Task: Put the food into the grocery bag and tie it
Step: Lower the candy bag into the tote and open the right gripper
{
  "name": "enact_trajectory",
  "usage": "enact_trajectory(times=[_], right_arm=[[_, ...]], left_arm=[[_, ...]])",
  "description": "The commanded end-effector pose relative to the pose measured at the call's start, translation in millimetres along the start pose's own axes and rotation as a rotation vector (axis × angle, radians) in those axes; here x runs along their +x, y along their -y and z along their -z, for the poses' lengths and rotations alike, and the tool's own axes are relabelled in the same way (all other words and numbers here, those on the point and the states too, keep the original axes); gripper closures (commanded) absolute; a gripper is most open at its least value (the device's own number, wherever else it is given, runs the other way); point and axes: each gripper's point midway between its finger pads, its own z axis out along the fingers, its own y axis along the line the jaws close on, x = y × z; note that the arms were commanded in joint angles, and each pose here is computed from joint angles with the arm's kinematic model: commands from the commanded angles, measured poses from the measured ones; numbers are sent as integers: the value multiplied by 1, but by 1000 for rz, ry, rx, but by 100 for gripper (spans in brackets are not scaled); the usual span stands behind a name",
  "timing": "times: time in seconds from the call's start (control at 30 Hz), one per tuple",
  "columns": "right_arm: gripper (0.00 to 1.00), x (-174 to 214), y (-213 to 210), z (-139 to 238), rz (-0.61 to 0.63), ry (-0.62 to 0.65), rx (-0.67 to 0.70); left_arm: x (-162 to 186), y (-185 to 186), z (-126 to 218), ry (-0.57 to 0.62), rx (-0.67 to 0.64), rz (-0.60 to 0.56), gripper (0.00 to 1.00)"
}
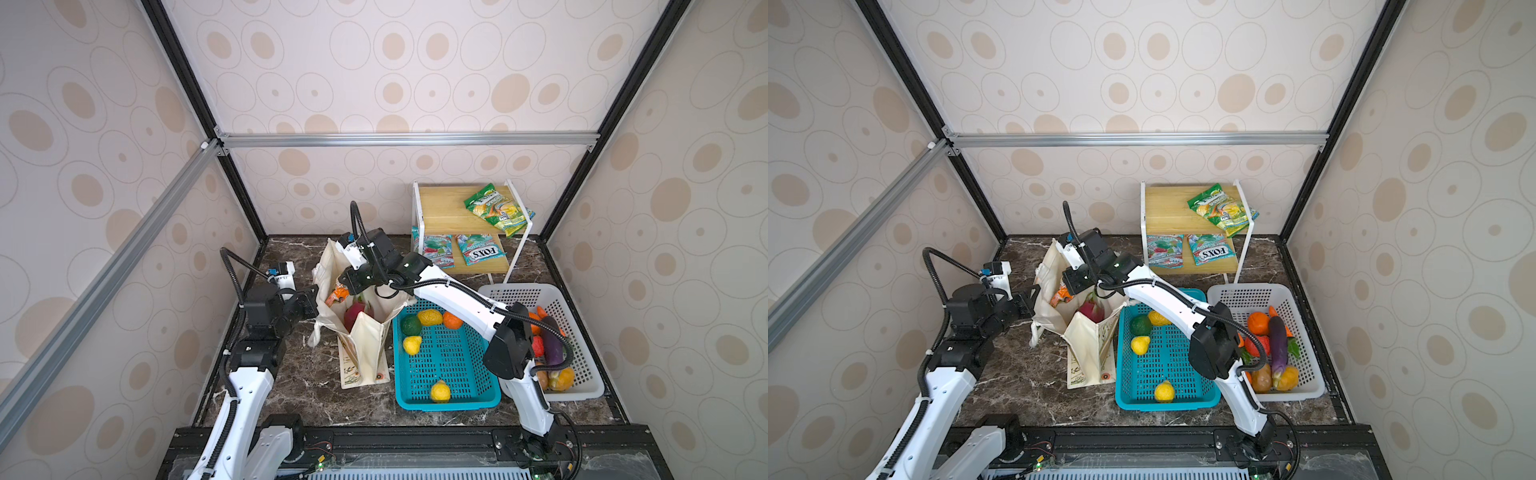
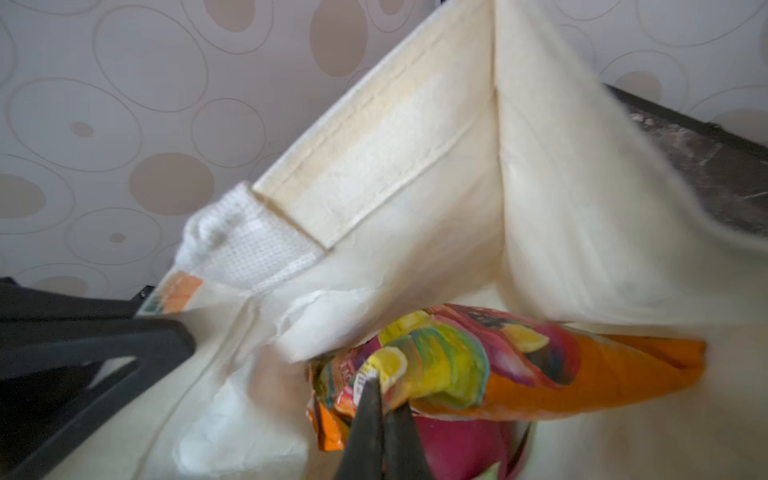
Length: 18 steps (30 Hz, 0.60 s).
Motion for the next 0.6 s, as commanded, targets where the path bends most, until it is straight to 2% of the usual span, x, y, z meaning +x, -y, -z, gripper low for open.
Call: enact_trajectory(times=[0.0,0.17,0.23,0.27,0.33,0.37,0.43,0.5,0.53,0.57], right_arm=[[100,7,25,9,104,-15,161],[100,32,39,23,125,-52,251],[93,37,45,33,124,-54,317],[83,39,46,38,119,-53,339],[48,43,47,47,124,-66,378],[36,43,45,51,129,-70,399],[22,42,40,61,145,-67,441],[15,36,32,74,145,-43,455],[1,31,28,82,134,-31,460],[0,26,27,90,113,-17,466]], left_arm=[[-3,1,1,2,5,-12,100],[0,-1,-3,-12,2,-19,100],[2,-2,-5,-28,-1,-27,100],[4,-3,-6,-37,-6,-28,100],[7,-5,-9,-55,-12,-35,100],[8,-6,-10,-60,-12,-37,100],[10,-7,-11,-73,-15,-41,100],[10,-7,-12,-83,-20,-45,100],[9,-7,-12,-87,-20,-49,100],[7,-6,-12,-87,-21,-54,100]])
